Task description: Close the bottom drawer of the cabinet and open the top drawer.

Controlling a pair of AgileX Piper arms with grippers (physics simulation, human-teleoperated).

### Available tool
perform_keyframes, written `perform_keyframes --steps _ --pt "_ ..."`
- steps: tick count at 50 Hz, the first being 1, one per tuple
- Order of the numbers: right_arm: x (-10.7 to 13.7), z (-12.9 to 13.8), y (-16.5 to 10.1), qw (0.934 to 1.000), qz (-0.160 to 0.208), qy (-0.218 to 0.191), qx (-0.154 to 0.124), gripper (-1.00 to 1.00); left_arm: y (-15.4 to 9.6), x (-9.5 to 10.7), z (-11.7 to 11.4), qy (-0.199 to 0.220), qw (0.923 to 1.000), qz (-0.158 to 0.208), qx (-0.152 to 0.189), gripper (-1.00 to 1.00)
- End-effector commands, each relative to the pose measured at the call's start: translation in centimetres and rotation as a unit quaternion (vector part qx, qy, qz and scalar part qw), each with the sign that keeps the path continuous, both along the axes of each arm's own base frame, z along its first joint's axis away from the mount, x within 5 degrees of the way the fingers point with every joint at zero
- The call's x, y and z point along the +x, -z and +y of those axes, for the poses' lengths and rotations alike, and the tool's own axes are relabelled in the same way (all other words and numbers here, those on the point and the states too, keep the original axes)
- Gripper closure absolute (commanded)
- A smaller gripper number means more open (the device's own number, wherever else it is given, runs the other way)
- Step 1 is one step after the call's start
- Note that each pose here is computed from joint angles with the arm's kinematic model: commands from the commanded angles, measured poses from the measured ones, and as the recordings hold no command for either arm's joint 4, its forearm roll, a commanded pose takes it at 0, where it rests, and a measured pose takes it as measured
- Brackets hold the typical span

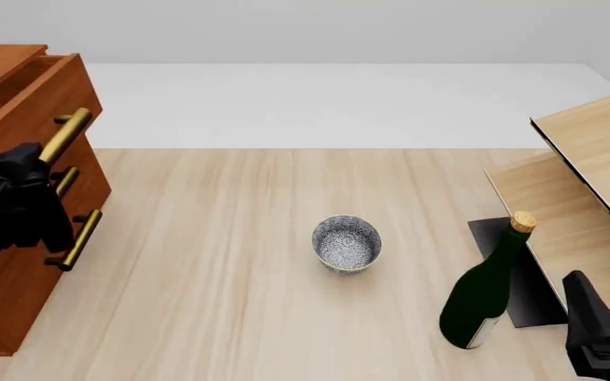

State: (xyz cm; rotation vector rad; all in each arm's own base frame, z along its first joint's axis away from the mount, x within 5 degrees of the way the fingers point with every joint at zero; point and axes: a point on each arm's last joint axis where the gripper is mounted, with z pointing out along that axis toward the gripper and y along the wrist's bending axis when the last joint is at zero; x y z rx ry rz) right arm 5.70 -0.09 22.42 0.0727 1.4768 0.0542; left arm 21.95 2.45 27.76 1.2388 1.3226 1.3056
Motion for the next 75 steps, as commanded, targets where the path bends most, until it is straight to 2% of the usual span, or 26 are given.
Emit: perform_keyframes --steps 1,13,14,49,75 --pt "0.0 0.0 0.0 1.0 0.0 0.0 0.001 -1.0 -0.4 0.0 -0.8 0.026 0.9994 -0.005 0.025 1.0" --pt "-0.1 0.0 0.1 1.0 0.0 0.0 0.002 -1.0 -0.7 -0.2 -0.8 0.023 0.9995 -0.004 0.02 1.0" --pt "-0.2 0.0 0.1 1.0 0.0 0.0 0.002 -1.0 -0.8 -0.2 -0.7 0.023 0.9995 -0.004 0.019 -1.0" --pt "-0.2 0.0 0.1 1.0 0.0 0.0 0.002 -1.0 -0.4 -0.1 -0.6 0.02 0.9997 0.0 0.013 -1.0" --pt "0.0 0.0 0.1 1.0 0.0 -0.002 0.004 -1.0 -0.7 -2.1 -1.2 0.03 0.9995 -0.005 0.014 -1.0"
